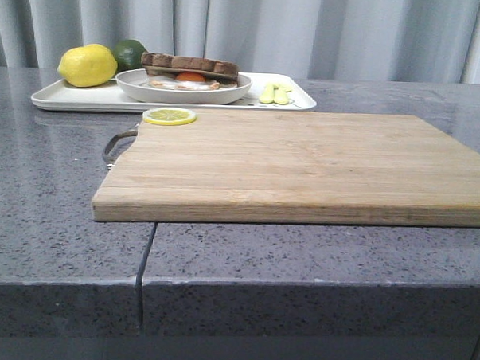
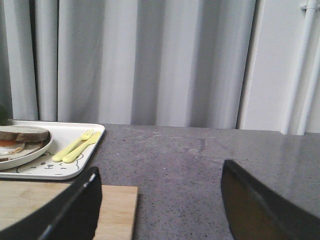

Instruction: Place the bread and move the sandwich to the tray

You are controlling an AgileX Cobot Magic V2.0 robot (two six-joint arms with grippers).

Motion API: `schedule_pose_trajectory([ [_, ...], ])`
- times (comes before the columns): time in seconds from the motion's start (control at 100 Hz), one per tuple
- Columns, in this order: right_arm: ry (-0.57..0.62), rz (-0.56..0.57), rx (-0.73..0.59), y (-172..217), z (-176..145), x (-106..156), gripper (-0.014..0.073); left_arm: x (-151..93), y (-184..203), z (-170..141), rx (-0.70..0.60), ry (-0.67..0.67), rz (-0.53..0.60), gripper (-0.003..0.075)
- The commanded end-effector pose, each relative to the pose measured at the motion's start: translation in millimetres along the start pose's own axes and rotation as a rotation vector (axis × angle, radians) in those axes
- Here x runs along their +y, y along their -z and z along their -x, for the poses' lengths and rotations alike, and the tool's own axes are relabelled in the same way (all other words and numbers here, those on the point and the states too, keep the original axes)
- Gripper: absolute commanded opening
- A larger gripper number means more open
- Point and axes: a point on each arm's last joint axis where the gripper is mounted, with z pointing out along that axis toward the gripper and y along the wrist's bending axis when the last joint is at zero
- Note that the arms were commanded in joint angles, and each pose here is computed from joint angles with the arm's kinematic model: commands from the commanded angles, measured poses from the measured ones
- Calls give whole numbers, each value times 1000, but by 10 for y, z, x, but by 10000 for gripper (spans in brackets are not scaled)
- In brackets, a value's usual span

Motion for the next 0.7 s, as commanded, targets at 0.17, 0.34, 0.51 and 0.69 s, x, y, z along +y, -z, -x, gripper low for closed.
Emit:
schedule_pose_trajectory([
  [0.17, 0, -43, -101, 0, 155, -40, 508, -488, 768, -146, -198, -121, -58, 337],
  [0.34, -9, -45, -100, 0, 154, -42, 508, -608, 918, -421, -301, -130, -83, 337],
  [0.51, -9, -45, -100, 0, 154, -42, 508, -581, 961, -904, -386, -103, -81, 337],
  [0.69, -9, -45, -100, 0, 154, -42, 508, -455, 939, -1496, -487, -70, -58, 337],
])
